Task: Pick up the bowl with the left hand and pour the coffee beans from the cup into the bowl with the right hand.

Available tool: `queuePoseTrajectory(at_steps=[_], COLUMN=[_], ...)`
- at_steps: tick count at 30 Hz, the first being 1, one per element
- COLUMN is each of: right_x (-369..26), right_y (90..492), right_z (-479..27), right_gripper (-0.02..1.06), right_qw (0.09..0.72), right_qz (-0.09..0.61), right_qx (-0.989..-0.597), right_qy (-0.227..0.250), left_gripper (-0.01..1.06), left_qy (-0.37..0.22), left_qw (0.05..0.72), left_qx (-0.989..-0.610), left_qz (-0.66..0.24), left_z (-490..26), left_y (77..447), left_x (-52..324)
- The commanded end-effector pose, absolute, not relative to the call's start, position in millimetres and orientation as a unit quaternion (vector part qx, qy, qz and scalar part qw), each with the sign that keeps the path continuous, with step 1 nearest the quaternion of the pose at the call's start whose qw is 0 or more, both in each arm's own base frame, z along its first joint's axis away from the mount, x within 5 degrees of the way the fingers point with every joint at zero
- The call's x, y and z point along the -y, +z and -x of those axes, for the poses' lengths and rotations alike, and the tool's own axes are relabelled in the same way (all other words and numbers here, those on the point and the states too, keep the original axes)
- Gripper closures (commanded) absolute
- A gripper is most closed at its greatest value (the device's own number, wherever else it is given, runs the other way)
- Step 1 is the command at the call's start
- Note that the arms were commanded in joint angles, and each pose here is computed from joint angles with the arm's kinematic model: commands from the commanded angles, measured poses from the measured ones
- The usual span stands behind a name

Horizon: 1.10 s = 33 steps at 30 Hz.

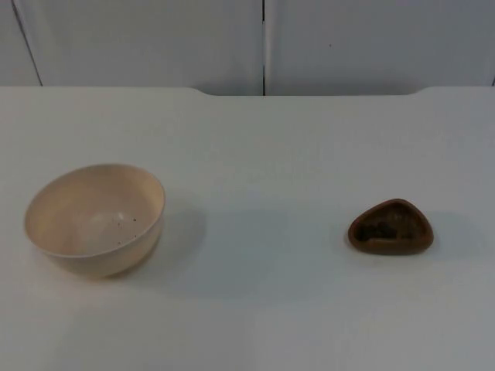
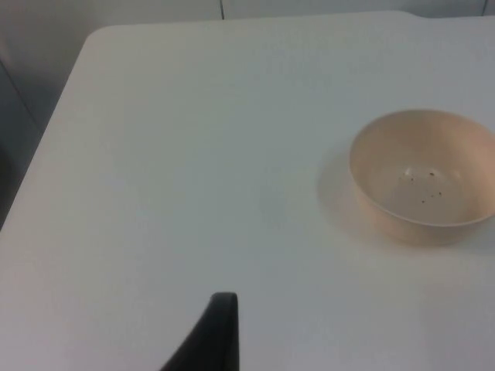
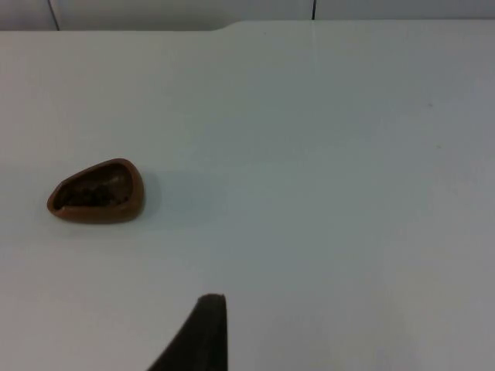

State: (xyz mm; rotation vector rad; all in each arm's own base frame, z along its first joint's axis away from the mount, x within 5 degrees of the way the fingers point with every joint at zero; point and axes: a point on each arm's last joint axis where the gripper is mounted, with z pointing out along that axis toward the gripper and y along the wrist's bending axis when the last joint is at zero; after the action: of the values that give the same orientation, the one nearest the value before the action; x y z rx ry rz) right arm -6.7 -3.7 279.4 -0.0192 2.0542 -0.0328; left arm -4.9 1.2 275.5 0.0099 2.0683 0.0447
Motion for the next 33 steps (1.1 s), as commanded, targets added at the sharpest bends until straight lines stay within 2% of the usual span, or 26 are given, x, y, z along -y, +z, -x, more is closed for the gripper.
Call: queuePoseTrajectory(at_steps=[1, 22, 27, 33], right_x=[4.0, 4.0, 4.0, 4.0], right_y=[280.2, 280.2, 280.1, 280.1], right_z=[7.3, 7.3, 7.4, 7.4], right_gripper=[-0.01, -0.01, -0.01, -0.01], right_qw=[0.521, 0.521, 0.52, 0.52], right_qz=[0.006, 0.006, 0.006, 0.006], right_qx=[-0.853, -0.853, -0.854, -0.854], right_qy=[-0.016, -0.016, -0.016, -0.016], left_gripper=[0.0, 0.0, 0.0, 0.0], left_qy=[0.015, 0.015, 0.015, 0.008], left_qw=[0.513, 0.513, 0.494, 0.511], left_qx=[-0.858, -0.858, -0.87, -0.859], left_qz=[-0.004, -0.003, -0.003, -0.003], left_z=[5.0, 5.0, -2.8, -10.6], left_y=[274.8, 274.8, 275.7, 289.2], left_x=[-1.0, -1.2, -1.2, -0.1])
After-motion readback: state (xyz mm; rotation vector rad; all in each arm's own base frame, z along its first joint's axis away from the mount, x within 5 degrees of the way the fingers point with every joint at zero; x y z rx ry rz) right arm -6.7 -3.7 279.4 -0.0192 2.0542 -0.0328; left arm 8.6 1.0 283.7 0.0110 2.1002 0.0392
